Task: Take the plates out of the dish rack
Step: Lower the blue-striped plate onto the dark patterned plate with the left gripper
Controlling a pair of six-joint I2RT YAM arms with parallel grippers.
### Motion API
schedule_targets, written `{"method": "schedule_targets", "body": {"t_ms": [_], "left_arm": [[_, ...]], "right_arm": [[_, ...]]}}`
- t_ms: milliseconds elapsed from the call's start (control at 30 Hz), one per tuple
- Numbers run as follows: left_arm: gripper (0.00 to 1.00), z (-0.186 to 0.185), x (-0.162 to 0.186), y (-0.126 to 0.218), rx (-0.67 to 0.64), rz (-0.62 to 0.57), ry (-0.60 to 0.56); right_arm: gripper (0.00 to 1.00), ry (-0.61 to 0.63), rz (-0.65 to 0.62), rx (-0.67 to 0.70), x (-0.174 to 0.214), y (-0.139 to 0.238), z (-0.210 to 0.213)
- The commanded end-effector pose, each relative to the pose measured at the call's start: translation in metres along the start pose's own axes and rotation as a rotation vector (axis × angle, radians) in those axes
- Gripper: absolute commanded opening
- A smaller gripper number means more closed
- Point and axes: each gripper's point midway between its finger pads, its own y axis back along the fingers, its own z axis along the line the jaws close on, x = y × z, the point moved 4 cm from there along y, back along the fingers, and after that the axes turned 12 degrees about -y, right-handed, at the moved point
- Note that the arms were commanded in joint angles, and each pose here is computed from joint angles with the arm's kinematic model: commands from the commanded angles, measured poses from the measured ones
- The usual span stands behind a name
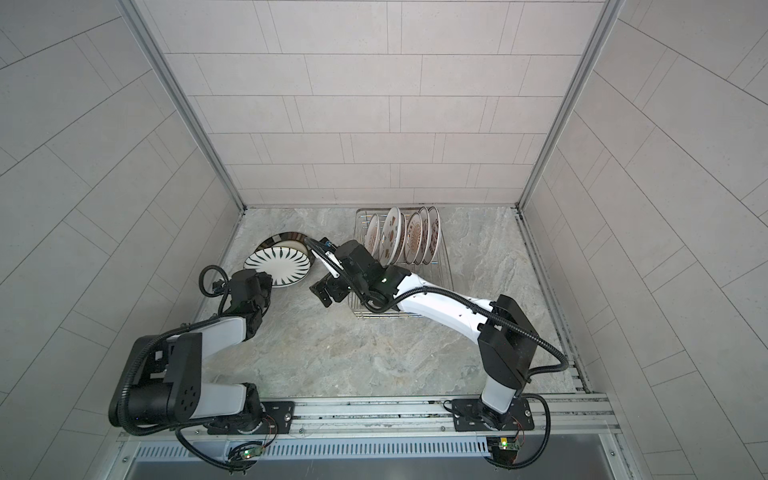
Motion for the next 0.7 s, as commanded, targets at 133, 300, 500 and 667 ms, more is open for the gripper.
{"method": "schedule_targets", "body": {"t_ms": [133, 300, 500, 667], "left_arm": [[0.02, -0.035, -0.027, -0.009, 0.105, -0.11, 0.055], [0.0, -0.035, -0.022, -0.022, 0.107, -0.086, 0.065], [0.0, -0.034, -0.017, -0.033, 0.102, -0.058, 0.063], [0.15, -0.031, -0.015, -0.038, 0.093, -0.053, 0.06]], "right_arm": [[1.0, -0.007, -0.003, -0.002, -0.002, 0.0, 0.005], [1.0, -0.006, -0.001, 0.005, 0.0, -0.001, 0.003], [0.99, 0.0, 0.001, 0.018, 0.002, -0.001, 0.001], [1.0, -0.002, -0.001, 0.023, 0.003, -0.001, 0.0]]}}
